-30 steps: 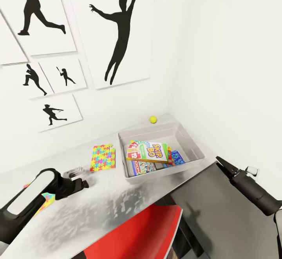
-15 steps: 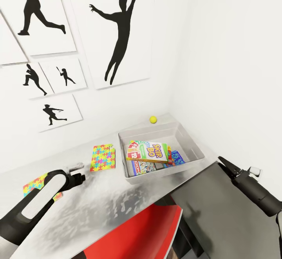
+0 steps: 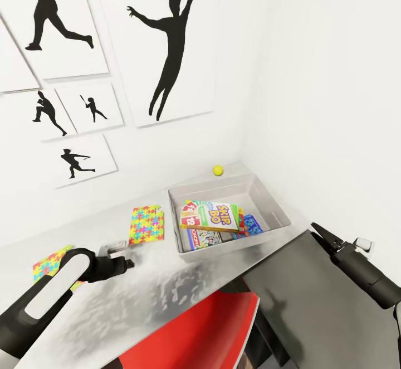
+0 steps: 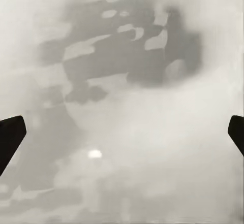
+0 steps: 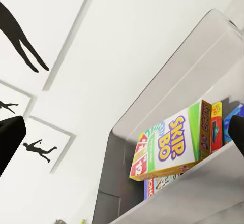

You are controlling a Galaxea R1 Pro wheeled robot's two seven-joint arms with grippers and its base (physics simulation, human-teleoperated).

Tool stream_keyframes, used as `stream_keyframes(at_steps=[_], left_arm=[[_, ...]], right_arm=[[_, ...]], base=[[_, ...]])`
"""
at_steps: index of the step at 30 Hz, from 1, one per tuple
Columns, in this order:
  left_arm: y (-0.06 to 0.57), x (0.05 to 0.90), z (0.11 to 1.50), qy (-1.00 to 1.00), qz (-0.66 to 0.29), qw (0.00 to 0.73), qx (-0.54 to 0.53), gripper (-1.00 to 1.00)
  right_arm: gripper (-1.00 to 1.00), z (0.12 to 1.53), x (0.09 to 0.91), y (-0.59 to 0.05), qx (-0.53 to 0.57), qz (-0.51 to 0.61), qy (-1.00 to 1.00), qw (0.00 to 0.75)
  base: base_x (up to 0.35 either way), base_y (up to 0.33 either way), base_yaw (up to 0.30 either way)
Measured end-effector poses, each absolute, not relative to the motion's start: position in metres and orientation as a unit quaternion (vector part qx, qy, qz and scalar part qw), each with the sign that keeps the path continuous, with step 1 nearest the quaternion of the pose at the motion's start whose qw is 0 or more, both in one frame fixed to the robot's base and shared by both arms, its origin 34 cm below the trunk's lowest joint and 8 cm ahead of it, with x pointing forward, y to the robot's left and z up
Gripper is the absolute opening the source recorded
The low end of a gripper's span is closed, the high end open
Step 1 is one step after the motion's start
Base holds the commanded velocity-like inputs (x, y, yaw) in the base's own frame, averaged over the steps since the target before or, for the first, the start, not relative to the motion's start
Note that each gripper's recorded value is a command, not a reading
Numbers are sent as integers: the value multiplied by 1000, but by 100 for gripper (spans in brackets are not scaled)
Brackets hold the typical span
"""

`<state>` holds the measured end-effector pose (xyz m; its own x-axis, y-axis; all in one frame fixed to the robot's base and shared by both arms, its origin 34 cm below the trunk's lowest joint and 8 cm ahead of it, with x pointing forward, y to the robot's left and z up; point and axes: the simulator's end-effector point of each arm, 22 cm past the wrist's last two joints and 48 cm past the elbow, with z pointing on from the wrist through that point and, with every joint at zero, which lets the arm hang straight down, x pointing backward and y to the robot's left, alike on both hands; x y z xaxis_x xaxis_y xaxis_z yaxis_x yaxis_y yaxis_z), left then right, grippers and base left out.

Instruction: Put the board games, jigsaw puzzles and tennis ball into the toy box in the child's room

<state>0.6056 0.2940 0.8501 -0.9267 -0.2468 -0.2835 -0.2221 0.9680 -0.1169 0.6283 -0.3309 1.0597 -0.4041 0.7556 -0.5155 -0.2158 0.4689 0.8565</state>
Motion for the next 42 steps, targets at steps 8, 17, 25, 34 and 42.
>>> stream_keyframes(at_steps=[8,17,25,34,42], left_arm=[[294,611,871,959,-176,167,-143,100],[310,624,898,942,-233,186,-156,100],[321,629,905,937,-237,195,-167,100],[321,628,904,937,-237,193,-168,100],[318,622,906,940,-242,181,-160,100]], right_arm=[[100,1060,628,-331,196,477,689,509],[100,1060,628,-328,196,479,688,509],[100,1062,628,-327,195,480,687,510],[100,1062,628,-326,195,481,686,510],[100,1074,625,-322,182,496,673,517]], base=[[-81,0,0],[-19,0,0],[-1,0,0],[-60,39,0],[-15,12,0]])
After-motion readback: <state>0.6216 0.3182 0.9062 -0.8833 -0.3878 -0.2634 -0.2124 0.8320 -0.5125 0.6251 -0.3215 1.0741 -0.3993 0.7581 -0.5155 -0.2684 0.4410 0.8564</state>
